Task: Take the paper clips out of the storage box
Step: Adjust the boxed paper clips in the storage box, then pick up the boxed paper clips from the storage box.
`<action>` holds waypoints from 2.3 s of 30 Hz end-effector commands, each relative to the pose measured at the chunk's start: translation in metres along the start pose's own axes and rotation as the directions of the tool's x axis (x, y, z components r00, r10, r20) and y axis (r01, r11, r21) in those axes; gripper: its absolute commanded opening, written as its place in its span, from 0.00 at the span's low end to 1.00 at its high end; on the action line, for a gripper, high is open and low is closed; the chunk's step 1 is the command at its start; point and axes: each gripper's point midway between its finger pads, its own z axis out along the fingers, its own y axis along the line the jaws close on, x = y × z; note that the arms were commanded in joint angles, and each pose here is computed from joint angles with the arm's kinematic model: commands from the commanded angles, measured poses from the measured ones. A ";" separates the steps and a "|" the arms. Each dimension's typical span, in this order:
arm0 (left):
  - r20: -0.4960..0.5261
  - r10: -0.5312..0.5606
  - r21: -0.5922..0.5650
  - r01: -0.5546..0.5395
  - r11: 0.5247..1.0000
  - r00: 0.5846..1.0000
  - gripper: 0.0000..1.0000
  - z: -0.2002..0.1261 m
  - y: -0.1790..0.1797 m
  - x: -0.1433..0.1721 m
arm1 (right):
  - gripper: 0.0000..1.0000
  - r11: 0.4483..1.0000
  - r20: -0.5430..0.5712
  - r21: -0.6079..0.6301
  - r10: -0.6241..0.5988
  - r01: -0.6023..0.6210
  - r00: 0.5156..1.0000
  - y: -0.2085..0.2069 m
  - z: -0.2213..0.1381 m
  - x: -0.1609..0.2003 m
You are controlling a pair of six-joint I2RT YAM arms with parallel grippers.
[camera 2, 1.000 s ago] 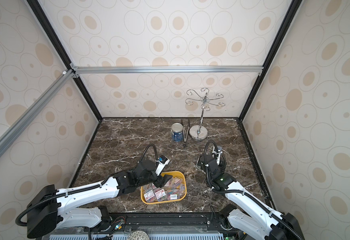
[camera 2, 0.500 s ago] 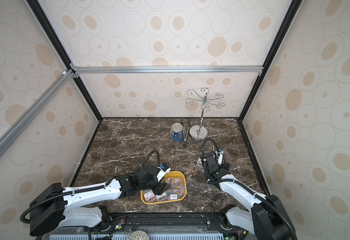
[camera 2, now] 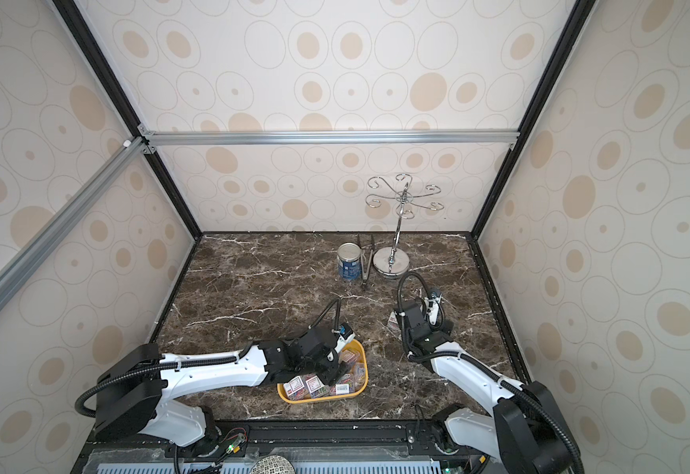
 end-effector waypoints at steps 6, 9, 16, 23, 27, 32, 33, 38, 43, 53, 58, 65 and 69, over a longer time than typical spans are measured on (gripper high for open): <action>-0.113 0.026 -0.145 -0.043 0.989 0.993 0.61 0.018 0.016 0.016 | 0.99 1.000 0.000 0.023 0.012 -0.012 1.000 0.000 0.000 -0.007; -0.108 0.026 -0.166 -0.044 0.985 0.994 0.58 0.013 0.020 0.016 | 0.99 1.000 0.001 0.024 0.012 -0.012 1.000 0.000 0.000 -0.007; -0.072 0.001 -0.259 -0.020 0.966 0.997 0.49 -0.007 0.042 0.023 | 0.98 0.999 -0.009 0.033 0.006 -0.006 1.000 0.001 0.001 -0.007; -0.011 -0.010 -0.233 0.007 0.972 1.000 0.33 -0.014 0.037 0.012 | 0.98 0.999 -0.017 0.039 0.001 -0.001 1.000 0.002 0.003 -0.006; -0.006 -0.009 -0.235 0.008 0.972 1.000 0.31 -0.011 0.037 0.010 | 0.98 0.999 -0.016 0.041 0.005 -0.004 1.000 0.001 0.002 -0.006; -0.013 -0.006 -0.246 0.002 0.969 1.000 0.28 -0.009 0.038 0.008 | 0.97 0.999 -0.018 0.044 0.006 -0.005 1.000 0.001 0.003 -0.006; -0.013 -0.005 -0.244 0.001 0.970 1.000 0.28 -0.008 0.037 0.009 | 0.97 0.999 -0.020 0.046 0.005 -0.004 1.000 0.001 0.003 -0.005; -0.028 -0.007 -0.242 0.000 0.970 1.000 0.45 -0.004 0.037 0.013 | 0.97 0.999 -0.016 0.045 0.012 -0.011 1.000 0.000 0.002 -0.005; -0.034 0.009 -0.274 -0.018 0.961 0.999 0.60 -0.004 0.044 0.016 | 0.96 0.999 -0.025 0.050 0.004 -0.003 1.000 0.001 0.004 -0.005; -0.117 0.037 -0.319 -0.073 0.945 0.992 0.45 0.006 0.061 0.031 | 0.96 0.998 -0.030 0.059 -0.002 0.003 1.000 0.001 0.005 -0.005; -0.116 0.068 -0.247 -0.095 0.964 0.991 0.48 0.010 0.048 0.029 | 0.96 0.998 -0.029 0.057 0.003 -0.001 1.000 0.001 0.004 -0.005; -0.127 0.123 -0.235 -0.151 0.960 0.984 0.52 0.019 0.045 0.021 | 0.95 0.998 -0.035 0.066 -0.008 0.011 0.999 0.003 0.006 -0.005; -0.158 0.154 -0.229 -0.188 0.955 0.975 0.52 0.031 0.044 0.023 | 0.95 0.998 -0.035 0.068 -0.007 0.009 0.999 0.003 0.006 -0.005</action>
